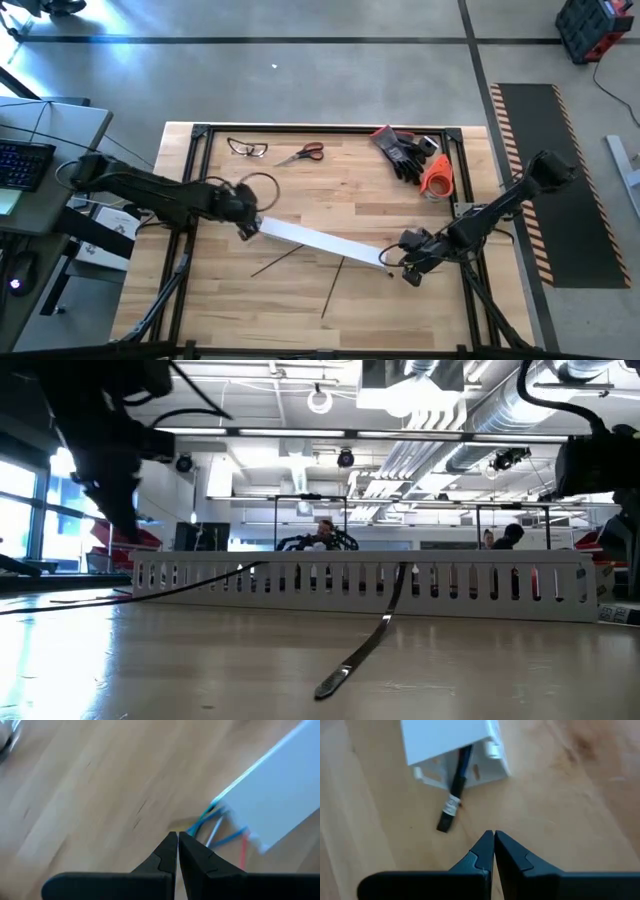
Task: Ziptie cables
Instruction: Close the white cable duct
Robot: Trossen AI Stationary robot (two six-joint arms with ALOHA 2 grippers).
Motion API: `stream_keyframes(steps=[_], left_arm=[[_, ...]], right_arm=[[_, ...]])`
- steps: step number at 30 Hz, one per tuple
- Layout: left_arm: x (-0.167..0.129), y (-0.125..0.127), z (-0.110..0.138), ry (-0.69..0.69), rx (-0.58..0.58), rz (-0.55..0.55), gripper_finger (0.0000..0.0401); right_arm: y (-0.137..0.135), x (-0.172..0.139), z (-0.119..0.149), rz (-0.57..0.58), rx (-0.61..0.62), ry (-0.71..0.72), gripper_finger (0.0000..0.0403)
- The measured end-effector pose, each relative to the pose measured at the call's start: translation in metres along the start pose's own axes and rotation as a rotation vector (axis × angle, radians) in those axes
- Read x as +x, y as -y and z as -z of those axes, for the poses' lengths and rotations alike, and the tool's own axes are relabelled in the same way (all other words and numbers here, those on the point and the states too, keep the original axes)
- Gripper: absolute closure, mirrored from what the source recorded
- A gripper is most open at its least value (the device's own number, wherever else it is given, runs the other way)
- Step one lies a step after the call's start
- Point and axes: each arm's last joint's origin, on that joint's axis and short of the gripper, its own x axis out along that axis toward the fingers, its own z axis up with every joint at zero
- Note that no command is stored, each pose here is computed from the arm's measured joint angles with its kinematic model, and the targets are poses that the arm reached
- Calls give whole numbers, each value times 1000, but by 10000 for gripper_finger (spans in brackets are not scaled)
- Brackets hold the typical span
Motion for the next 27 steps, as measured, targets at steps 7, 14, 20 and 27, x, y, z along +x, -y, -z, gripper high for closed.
stream_keyframes(steps=[7,14,20,27], left_arm=[[14,-9,26,-74,-202,77,401],[45,13,17,84,-269,246,401],[59,25,11,51,-247,236,401],[60,29,6,71,-218,235,401]], right_arm=[[-6,15,-4,-27,8,20,403],[-8,32,-16,-54,-29,56,403],[-7,35,-19,-74,-48,28,403],[-7,33,-18,-71,-66,31,403]])
